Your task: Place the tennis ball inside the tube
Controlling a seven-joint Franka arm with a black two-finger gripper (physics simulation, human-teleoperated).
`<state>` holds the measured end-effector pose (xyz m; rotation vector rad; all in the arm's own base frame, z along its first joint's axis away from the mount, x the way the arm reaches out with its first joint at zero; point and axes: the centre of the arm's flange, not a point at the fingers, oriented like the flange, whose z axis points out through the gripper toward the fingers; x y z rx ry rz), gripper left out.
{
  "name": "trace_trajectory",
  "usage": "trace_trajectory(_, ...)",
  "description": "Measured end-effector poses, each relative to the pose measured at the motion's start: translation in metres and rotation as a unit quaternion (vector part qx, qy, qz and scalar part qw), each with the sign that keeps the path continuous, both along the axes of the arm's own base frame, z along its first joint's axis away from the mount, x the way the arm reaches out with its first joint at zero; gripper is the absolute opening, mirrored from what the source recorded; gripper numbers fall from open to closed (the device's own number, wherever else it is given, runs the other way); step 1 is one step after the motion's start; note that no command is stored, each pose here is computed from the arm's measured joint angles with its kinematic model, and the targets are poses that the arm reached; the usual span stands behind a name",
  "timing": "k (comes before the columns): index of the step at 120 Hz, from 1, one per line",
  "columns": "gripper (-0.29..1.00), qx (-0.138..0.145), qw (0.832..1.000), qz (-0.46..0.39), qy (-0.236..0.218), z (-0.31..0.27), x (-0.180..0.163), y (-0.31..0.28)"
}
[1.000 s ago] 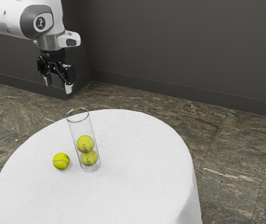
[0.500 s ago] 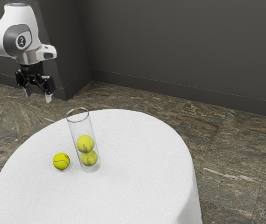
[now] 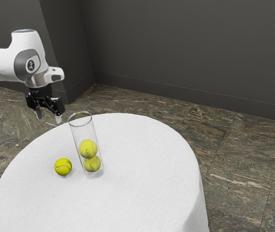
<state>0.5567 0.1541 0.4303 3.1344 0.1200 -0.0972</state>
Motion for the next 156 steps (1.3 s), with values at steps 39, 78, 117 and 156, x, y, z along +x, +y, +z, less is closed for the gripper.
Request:
trace_trajectory(39, 0.7, -0.02, 1.0, 0.005, 0.006, -0.071, -0.024, 0.001)
trace_trajectory(78, 0.7, -0.033, 0.999, 0.012, -0.003, -0.12, -0.018, 0.007)
trace_trajectory(117, 0.7, -0.042, 0.999, -0.006, -0.001, -0.143, -0.012, -0.004)
trace_trajectory(156, 0.7, -0.044, 0.999, -0.025, 0.004, -0.15, -0.012, -0.014)
